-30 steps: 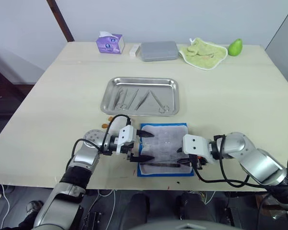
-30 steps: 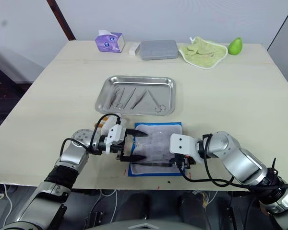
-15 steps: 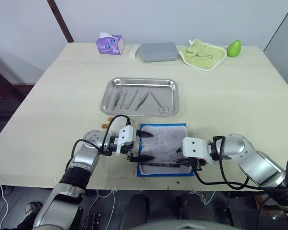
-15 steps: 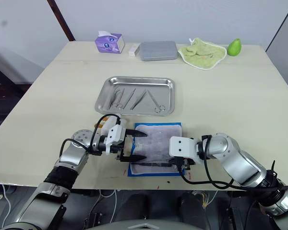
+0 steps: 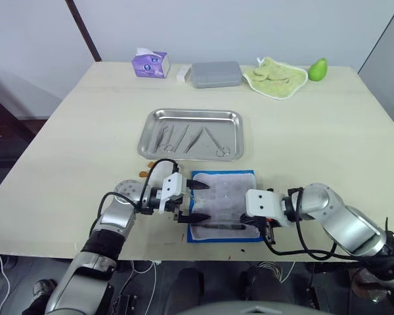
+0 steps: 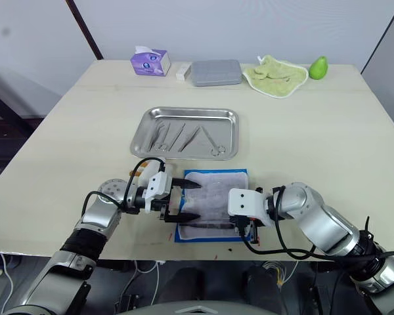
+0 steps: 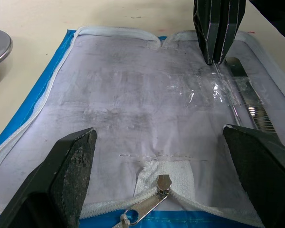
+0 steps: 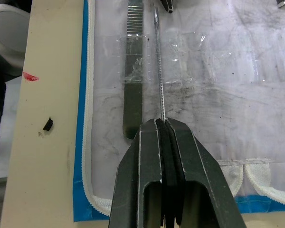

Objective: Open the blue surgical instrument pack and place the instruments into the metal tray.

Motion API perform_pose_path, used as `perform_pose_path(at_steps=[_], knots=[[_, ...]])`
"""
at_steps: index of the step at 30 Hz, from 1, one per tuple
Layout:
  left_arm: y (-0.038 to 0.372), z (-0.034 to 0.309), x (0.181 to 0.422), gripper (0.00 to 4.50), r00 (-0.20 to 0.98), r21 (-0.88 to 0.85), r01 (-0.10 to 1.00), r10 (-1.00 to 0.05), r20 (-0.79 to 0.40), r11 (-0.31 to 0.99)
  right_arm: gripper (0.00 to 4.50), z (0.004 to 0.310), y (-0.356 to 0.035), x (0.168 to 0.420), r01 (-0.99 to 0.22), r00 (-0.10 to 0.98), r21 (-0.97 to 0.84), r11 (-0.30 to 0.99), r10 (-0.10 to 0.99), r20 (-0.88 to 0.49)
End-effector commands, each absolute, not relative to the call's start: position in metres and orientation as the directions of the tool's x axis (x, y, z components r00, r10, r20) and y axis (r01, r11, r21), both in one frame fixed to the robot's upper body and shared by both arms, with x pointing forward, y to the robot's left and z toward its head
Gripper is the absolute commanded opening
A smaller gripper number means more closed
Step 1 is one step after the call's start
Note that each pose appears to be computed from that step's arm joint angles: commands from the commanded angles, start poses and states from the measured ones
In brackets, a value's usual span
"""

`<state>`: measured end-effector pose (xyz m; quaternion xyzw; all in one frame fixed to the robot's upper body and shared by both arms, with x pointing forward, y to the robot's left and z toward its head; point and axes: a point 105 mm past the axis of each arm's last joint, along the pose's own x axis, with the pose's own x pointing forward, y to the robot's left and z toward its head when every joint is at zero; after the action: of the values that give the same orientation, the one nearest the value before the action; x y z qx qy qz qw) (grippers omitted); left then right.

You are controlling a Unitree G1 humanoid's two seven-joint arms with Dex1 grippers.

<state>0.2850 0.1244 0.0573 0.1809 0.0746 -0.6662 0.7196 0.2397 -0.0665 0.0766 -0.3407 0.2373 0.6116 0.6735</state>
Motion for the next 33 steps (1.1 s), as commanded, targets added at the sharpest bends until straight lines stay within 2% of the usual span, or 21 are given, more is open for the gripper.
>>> perform_pose_path(at_steps=[1,12,33], knots=[[0.126,0.031,0.273,4.50,0.059,0.075,0.997,-0.905,-0.421,0.030,0.10,0.069,-0.069,0.238,-0.990,0.133,-0.132,0.049,0.624,-0.770],[0.128,0.025,0.273,4.50,0.058,0.070,0.997,-0.899,-0.434,0.030,0.10,0.087,-0.059,0.233,-0.986,0.139,-0.164,0.016,0.615,-0.777],[0.128,0.022,0.273,4.50,0.057,0.064,0.997,-0.895,-0.443,0.032,0.10,0.112,-0.076,0.238,-0.974,0.194,-0.229,0.007,0.554,-0.809]])
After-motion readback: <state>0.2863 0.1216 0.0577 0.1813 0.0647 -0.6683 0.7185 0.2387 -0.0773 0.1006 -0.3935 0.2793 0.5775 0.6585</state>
